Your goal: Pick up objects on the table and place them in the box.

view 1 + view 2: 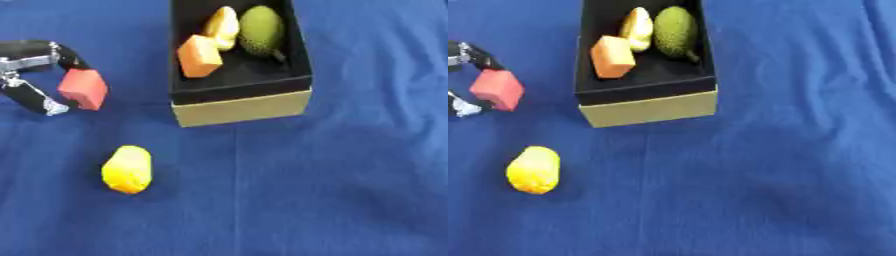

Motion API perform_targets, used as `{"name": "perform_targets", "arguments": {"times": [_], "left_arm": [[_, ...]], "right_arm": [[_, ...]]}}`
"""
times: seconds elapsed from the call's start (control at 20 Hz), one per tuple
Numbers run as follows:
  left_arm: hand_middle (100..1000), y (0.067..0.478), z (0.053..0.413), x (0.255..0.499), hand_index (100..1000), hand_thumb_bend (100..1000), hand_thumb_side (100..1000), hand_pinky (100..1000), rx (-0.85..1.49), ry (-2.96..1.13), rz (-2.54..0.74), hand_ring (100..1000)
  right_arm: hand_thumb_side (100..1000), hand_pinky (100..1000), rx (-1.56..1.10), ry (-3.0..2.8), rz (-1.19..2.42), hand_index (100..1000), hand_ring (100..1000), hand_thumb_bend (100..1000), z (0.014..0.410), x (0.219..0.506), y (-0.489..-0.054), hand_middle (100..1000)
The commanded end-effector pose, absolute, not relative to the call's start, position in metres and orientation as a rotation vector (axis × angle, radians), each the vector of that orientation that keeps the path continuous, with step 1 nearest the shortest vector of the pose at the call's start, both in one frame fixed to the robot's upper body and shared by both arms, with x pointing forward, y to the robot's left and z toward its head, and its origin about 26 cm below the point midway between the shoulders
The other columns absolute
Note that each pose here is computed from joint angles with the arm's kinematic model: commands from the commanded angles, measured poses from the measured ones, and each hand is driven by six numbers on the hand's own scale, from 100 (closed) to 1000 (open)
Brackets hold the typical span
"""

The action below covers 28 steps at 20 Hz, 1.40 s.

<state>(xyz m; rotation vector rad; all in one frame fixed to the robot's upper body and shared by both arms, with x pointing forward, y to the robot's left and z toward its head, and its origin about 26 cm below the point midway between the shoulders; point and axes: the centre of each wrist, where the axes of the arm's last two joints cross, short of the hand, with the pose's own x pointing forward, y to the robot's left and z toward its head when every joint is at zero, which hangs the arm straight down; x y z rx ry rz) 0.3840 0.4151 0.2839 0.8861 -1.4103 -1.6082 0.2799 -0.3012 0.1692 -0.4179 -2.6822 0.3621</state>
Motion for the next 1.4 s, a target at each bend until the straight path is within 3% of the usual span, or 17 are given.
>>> {"name": "perform_targets", "arguments": {"times": [0.05,0.35,0.6,0.95,1.35,1.4], "left_arm": [[557,0.407,0.315,0.376,691,100,100,786,0.927,-1.512,-1.608,642],[559,0.356,0.366,0.368,704,100,100,789,0.889,-1.811,-1.622,635],[558,0.308,0.385,0.374,706,100,100,793,0.777,-1.976,-1.663,632],[566,0.277,0.385,0.388,717,100,100,800,0.714,-1.974,-1.728,641],[606,0.267,0.36,0.41,750,100,100,819,0.686,-1.85,-1.776,683],[627,0.269,0.356,0.413,768,147,100,829,0.707,-1.827,-1.776,709]], "right_arm": [[527,773,-0.427,-2.689,0.37,824,785,100,0.173,0.279,-0.302,731],[526,775,-0.42,-2.693,0.407,825,787,100,0.173,0.278,-0.304,734],[527,776,-0.383,-2.712,0.437,825,788,100,0.179,0.28,-0.304,734],[528,776,-0.33,-2.73,0.452,824,787,100,0.189,0.284,-0.302,734],[530,775,-0.298,-2.739,0.437,823,787,100,0.195,0.286,-0.301,733],[531,775,-0.296,-2.739,0.434,823,787,100,0.195,0.286,-0.3,733]]}}
